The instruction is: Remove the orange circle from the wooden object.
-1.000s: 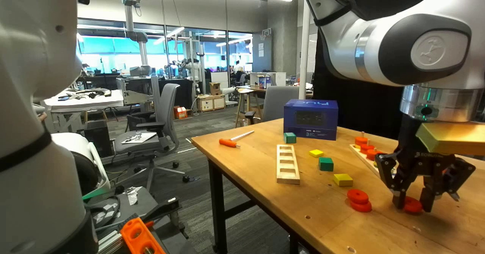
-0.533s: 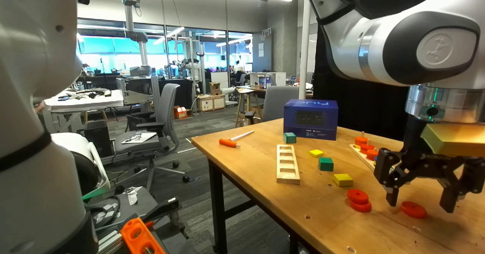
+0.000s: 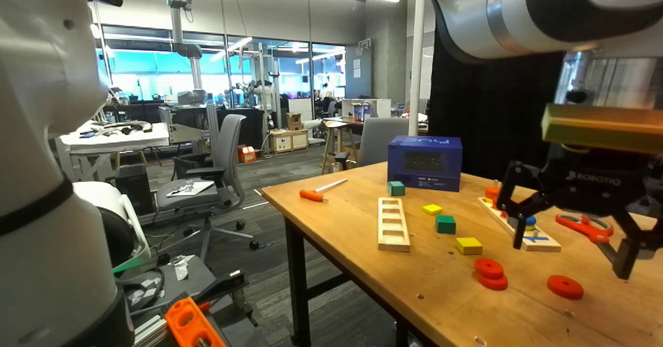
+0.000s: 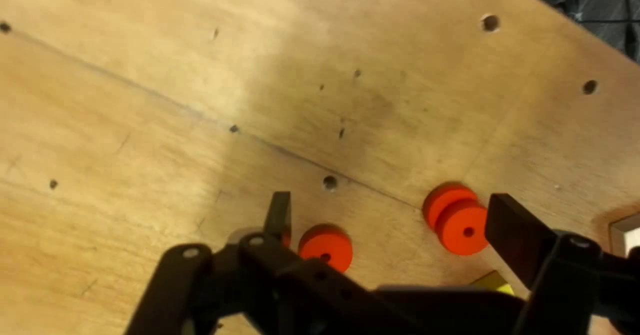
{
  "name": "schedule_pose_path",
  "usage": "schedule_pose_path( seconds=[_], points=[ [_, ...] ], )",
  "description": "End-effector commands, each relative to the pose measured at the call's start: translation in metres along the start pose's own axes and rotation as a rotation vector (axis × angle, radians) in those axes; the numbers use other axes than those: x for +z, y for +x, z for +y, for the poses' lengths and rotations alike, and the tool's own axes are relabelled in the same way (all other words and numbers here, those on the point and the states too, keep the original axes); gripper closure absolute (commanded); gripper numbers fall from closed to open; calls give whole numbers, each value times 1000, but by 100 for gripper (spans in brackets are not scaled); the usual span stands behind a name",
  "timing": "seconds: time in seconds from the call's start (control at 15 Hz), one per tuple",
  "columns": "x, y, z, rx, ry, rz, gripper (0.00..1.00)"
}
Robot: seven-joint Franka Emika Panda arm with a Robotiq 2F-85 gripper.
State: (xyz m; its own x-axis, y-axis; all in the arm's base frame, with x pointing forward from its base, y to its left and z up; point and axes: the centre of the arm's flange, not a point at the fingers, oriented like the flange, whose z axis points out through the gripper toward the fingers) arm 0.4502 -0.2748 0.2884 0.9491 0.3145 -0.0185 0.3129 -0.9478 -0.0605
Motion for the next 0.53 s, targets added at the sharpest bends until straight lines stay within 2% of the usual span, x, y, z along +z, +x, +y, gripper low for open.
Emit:
schedule_pose_path(
  seconds=[0.0,0.13,0.27,0.47],
  points=[
    [-63,-39,-55,205,22,-27,0],
    [-87,-54,-79,324,49,-44,0],
    [-110,-66,-106,374,58,-55,0],
    [-140,-78,-149,334,54,-57,0]
  ],
)
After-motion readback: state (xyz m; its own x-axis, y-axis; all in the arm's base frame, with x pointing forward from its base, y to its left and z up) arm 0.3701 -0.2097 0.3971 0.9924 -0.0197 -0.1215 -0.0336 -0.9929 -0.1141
